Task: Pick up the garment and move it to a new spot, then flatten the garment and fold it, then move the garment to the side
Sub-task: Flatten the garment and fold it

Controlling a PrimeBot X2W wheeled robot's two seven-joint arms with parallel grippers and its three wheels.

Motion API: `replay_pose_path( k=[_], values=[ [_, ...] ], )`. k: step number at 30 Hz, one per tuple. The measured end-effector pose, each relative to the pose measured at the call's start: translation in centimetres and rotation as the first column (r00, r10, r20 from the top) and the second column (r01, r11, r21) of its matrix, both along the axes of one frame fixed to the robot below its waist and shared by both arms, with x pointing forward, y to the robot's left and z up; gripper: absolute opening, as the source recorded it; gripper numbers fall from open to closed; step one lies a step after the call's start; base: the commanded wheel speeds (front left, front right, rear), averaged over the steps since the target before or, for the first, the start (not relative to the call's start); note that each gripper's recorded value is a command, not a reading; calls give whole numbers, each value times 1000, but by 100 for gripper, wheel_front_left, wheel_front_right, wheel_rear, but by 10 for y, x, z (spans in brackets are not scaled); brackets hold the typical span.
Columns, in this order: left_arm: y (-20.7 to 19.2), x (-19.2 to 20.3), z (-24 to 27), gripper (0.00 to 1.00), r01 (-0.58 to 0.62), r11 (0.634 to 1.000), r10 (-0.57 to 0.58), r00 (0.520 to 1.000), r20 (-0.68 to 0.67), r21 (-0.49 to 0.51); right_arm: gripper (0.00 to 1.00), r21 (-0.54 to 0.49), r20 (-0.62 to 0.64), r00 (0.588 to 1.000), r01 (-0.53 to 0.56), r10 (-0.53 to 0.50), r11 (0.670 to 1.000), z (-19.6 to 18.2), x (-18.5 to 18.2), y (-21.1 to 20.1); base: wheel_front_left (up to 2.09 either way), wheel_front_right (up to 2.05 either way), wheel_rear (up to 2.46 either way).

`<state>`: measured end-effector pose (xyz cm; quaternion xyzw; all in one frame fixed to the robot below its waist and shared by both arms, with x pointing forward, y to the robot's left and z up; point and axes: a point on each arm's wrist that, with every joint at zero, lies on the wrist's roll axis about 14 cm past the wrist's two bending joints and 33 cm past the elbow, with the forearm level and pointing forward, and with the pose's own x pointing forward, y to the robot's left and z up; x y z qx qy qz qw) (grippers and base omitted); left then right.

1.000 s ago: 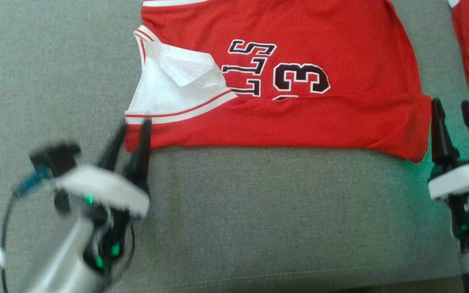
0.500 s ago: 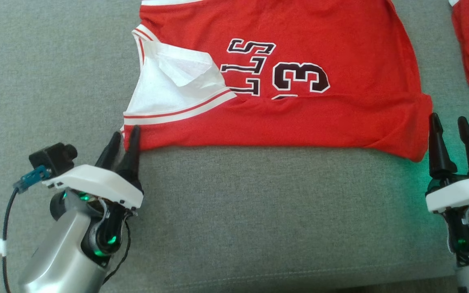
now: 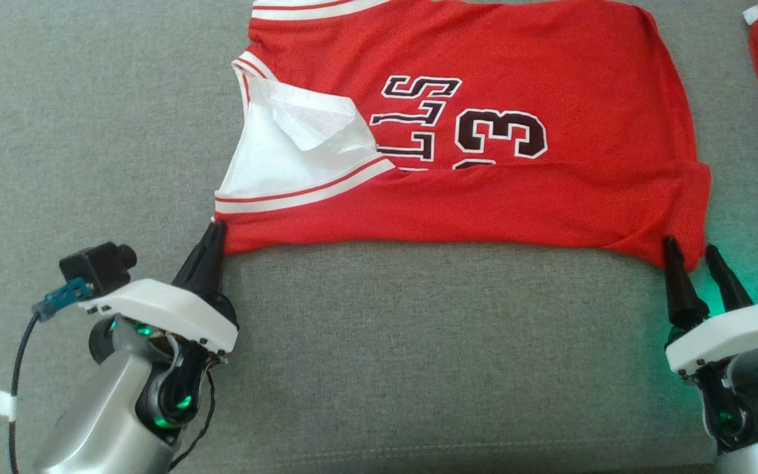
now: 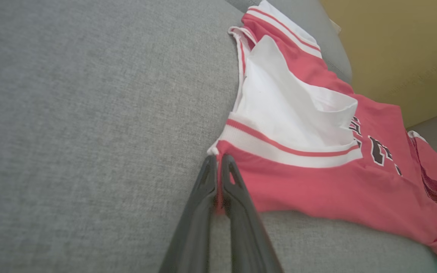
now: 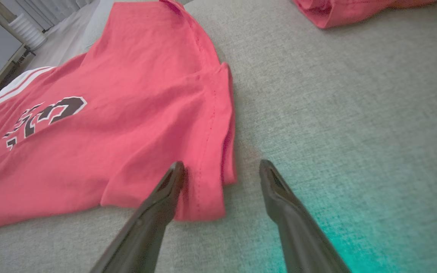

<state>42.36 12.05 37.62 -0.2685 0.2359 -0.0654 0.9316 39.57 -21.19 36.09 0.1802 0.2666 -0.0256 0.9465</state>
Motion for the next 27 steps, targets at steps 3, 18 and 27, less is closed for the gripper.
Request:
replay_pose_path(
  k=[3, 18, 27],
  values=[
    [2, 0, 3, 0, 2, 1000, -2, 1000, 10, 4, 29, 7, -18, 1000, -12, 12, 1000, -3, 1, 4, 0, 0, 0],
    [4, -41, 12, 0, 21, 1000, -21, 1000, -12, -4, 0, -55, -86, 989, -126, 121, 991, 5, -15, -8, 0, 0, 0],
    [4, -90, 13, 0, 15, 1000, -16, 996, -91, -8, 0, -90, -174, 973, -168, 151, 982, 4, -41, -25, 0, 0, 0]
  ],
)
